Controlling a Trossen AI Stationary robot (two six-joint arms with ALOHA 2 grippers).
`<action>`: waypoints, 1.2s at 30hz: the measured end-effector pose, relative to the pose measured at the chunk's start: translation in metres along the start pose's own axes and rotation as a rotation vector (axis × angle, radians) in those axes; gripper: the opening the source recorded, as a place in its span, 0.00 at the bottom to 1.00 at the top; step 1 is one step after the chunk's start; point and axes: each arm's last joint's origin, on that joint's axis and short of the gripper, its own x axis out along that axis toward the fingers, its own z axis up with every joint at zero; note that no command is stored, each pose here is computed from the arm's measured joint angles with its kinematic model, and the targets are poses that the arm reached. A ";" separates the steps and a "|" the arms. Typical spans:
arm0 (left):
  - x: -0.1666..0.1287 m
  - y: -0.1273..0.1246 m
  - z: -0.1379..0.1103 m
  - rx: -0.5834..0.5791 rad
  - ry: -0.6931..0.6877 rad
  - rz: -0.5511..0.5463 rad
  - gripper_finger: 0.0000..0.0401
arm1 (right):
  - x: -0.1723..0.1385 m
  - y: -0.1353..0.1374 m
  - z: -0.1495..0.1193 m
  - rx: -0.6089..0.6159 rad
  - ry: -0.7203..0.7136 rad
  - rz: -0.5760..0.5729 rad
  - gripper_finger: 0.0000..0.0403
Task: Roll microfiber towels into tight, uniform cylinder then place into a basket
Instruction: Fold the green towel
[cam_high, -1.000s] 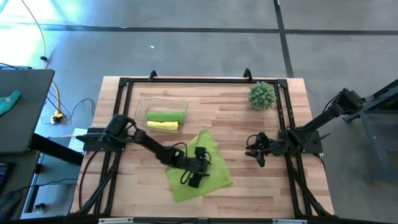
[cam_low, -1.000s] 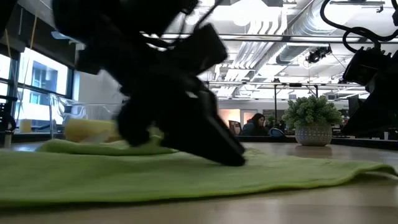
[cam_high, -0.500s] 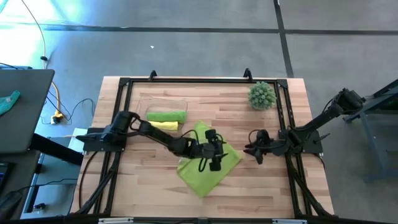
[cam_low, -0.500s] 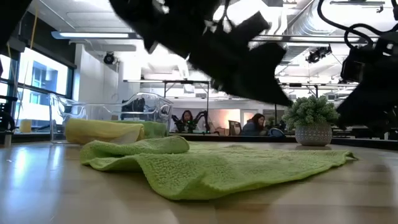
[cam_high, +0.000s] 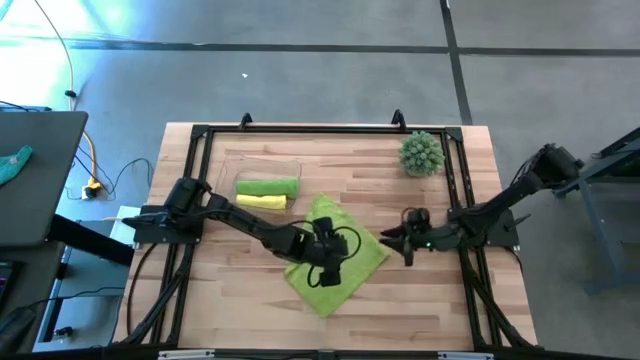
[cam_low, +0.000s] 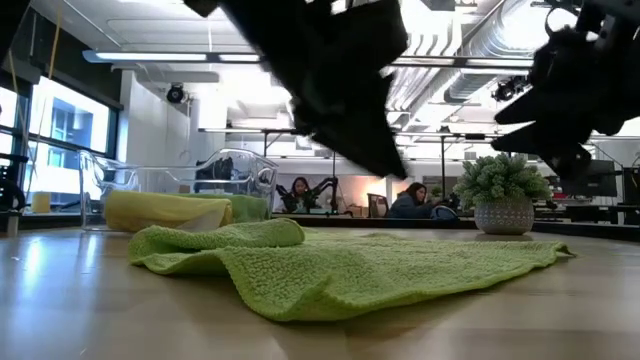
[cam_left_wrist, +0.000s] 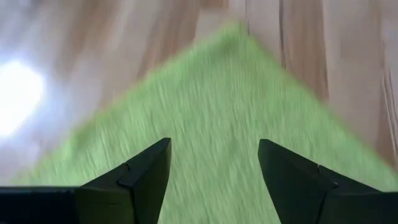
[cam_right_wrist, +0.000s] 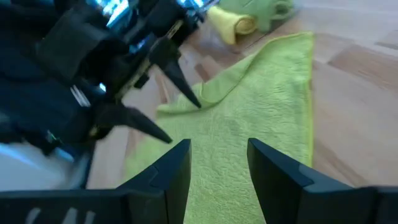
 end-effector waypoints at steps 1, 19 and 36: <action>-0.001 -0.001 -0.004 -0.011 0.039 -0.003 0.57 | 0.004 0.004 0.000 -0.033 0.010 -0.009 0.37; -0.003 -0.023 -0.040 -0.149 0.383 -0.194 0.57 | 0.077 0.044 -0.032 -0.179 0.356 -0.312 0.37; 0.012 -0.041 -0.008 -0.243 0.005 -0.363 0.57 | 0.044 0.026 -0.020 -0.468 0.621 -0.633 0.37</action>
